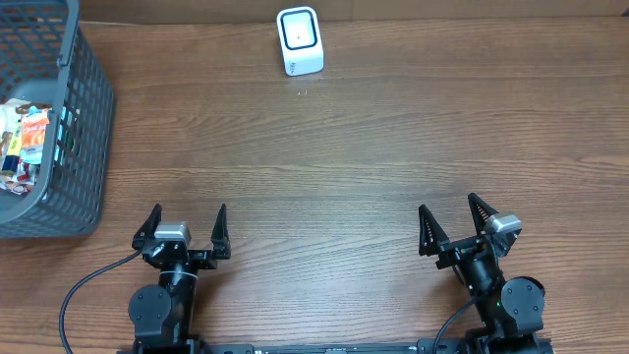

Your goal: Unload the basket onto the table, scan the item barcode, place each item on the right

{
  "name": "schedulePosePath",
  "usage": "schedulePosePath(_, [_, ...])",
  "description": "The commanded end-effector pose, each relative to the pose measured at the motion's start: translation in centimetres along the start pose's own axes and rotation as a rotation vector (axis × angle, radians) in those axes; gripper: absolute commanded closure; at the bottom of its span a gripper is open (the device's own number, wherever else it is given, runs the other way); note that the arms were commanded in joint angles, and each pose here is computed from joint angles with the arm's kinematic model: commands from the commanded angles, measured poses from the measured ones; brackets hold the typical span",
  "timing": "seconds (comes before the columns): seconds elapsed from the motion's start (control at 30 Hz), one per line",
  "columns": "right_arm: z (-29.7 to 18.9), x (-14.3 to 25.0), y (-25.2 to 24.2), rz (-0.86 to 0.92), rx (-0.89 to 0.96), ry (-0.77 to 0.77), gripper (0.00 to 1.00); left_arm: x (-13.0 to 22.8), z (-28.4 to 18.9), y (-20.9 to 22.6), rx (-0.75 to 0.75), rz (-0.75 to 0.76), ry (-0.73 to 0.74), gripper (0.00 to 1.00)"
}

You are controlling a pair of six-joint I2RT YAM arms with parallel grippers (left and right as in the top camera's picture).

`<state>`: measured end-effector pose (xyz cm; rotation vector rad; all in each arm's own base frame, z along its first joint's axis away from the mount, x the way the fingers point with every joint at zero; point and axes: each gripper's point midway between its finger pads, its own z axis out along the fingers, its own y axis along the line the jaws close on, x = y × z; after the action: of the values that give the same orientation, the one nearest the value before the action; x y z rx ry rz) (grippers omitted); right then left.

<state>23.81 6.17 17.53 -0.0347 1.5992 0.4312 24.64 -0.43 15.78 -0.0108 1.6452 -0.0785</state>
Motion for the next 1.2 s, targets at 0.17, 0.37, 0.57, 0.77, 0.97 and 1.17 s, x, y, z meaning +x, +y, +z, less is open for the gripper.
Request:
schedulePosePath(0.17, [0.0, 0.3, 0.0, 0.000, -0.003, 0.001, 0.00, 0.0, 0.0, -0.1, 0.003, 0.008, -0.006, 0.00])
schedulePosePath(0.37, [0.0, 0.3, 0.0, 0.000, -0.003, 0.001, 0.00, -2.9, -0.3, -2.1, 0.119, 0.024, -0.123, 0.00])
schedulePosePath(0.57, [0.0, 0.3, 0.0, 0.000, -0.003, 0.001, 0.00, -9.7, -3.0, -5.6, 0.310, 0.079, -0.405, 0.00])
schedulePosePath(0.77, [0.0, 0.3, 0.0, 0.000, -0.003, 0.001, 0.00, -17.9, -8.3, -7.4, 0.407, 0.086, -0.697, 0.00])
schedulePosePath(0.97, [0.0, 0.3, 0.0, 0.000, -0.003, 0.001, 0.00, -24.5, -13.6, -8.6, 0.431, 0.157, -0.853, 0.00])
schedulePosePath(1.17, [0.0, 0.3, 0.0, 0.000, -0.003, 0.001, 0.00, -30.6, -17.2, -8.5, 0.366, 0.205, -0.916, 0.00])
